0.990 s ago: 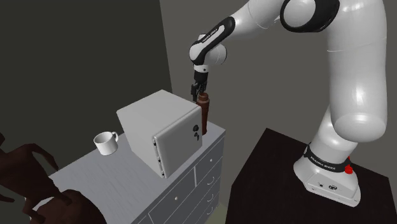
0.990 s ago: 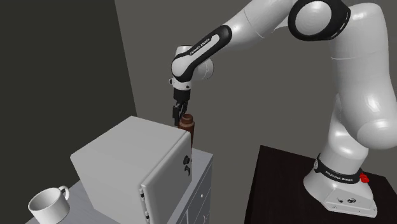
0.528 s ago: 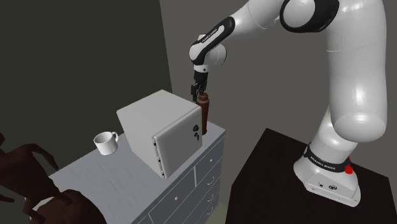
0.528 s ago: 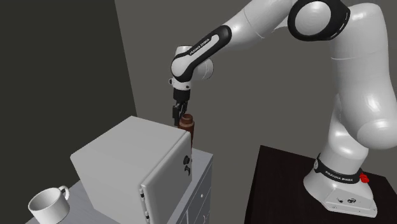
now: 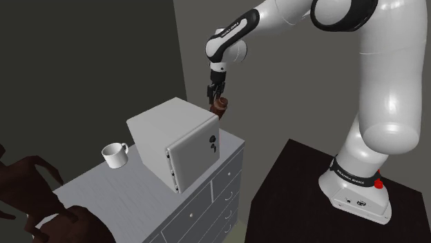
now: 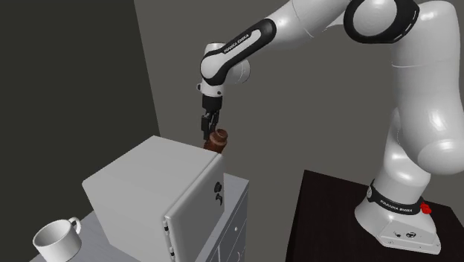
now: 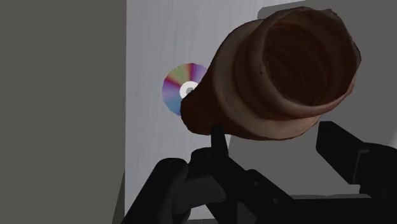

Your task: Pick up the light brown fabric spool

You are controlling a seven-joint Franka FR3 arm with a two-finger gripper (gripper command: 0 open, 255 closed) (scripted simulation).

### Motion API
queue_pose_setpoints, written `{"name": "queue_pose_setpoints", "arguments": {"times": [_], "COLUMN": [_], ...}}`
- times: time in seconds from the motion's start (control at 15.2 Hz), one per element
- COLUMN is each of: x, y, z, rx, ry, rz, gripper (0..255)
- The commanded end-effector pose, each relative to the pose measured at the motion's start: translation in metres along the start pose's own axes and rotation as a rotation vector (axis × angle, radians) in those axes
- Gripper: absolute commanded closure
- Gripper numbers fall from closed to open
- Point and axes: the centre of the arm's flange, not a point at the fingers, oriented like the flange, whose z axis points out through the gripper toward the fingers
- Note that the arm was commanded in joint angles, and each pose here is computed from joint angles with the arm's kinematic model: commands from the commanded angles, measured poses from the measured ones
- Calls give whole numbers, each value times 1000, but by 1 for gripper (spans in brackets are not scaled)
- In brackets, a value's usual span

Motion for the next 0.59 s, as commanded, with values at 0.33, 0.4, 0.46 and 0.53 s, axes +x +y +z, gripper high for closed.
{"name": "queue_pose_setpoints", "arguments": {"times": [0.33, 0.4, 0.46, 0.53], "x": [3, 3, 3, 3], "y": [-7, -8, -9, -9], "z": [-38, -43, -44, -44], "rx": [0, 0, 0, 0], "ry": [1, 1, 1, 1], "rz": [0, 0, 0, 0], "gripper": [255, 255, 255, 255]}}
